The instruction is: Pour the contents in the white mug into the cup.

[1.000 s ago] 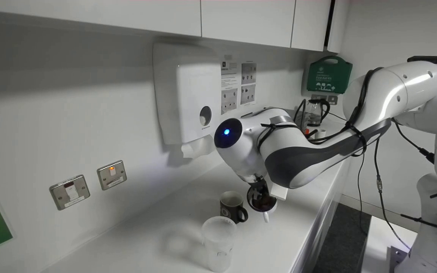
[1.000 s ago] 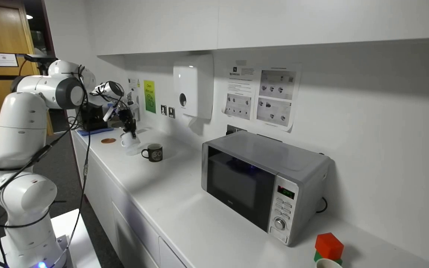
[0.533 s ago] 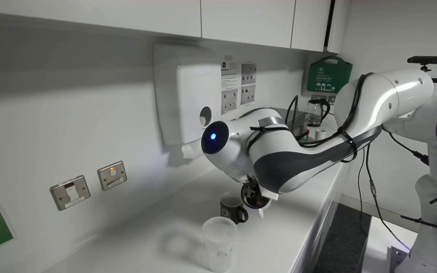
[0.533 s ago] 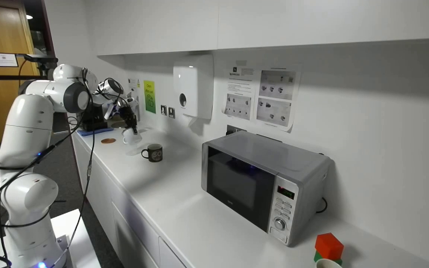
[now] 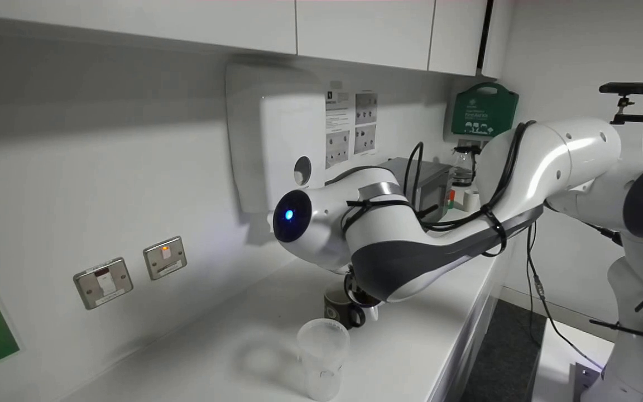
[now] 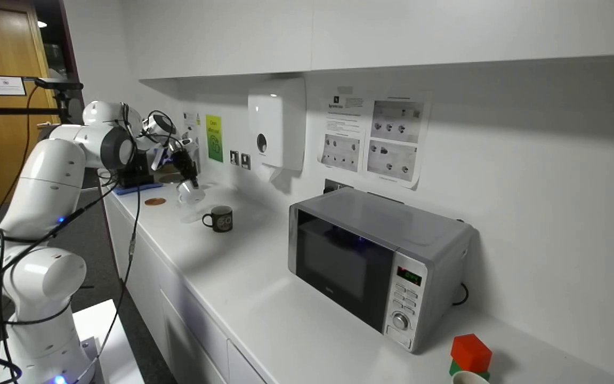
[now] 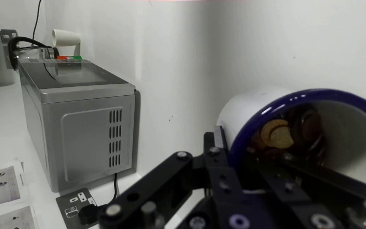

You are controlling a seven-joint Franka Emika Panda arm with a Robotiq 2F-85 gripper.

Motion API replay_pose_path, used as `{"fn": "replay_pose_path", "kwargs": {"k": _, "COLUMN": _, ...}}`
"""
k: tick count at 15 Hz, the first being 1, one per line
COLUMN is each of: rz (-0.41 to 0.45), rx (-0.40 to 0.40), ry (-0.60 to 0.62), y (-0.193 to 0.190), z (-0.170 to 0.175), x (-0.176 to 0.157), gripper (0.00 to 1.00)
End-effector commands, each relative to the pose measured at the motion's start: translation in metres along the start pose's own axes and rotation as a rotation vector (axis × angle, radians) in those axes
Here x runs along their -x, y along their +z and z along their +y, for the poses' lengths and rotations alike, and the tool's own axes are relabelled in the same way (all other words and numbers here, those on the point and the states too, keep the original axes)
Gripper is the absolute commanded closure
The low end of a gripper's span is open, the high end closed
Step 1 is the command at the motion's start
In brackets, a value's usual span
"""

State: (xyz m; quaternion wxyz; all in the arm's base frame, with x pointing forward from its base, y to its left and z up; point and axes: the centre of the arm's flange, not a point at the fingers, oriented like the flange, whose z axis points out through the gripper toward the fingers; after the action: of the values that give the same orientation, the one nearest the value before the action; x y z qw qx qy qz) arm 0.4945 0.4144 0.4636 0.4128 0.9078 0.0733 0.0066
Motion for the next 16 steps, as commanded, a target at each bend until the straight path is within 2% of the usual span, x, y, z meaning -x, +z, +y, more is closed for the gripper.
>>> {"fn": "replay_pose_path", "kwargs": {"k": 1, "rz": -0.008, "rx": 0.046, "ry": -0.003, "y": -0.028, "z": 0.007, "x": -0.019, "gripper": 0.99}}
{"fn": "replay_pose_path", "kwargs": {"k": 8, "rz": -0.024, "rx": 0.063, "ry": -0.003, "y": -0.041, "z": 0.000, "x": -0.030, "gripper": 0.99}}
{"fn": "replay_pose_path", "kwargs": {"k": 16, "rz": -0.011, "rx": 0.144, "ry": -0.023, "y": -0.070, "z": -0.015, "x": -0.037, "gripper": 0.99}}
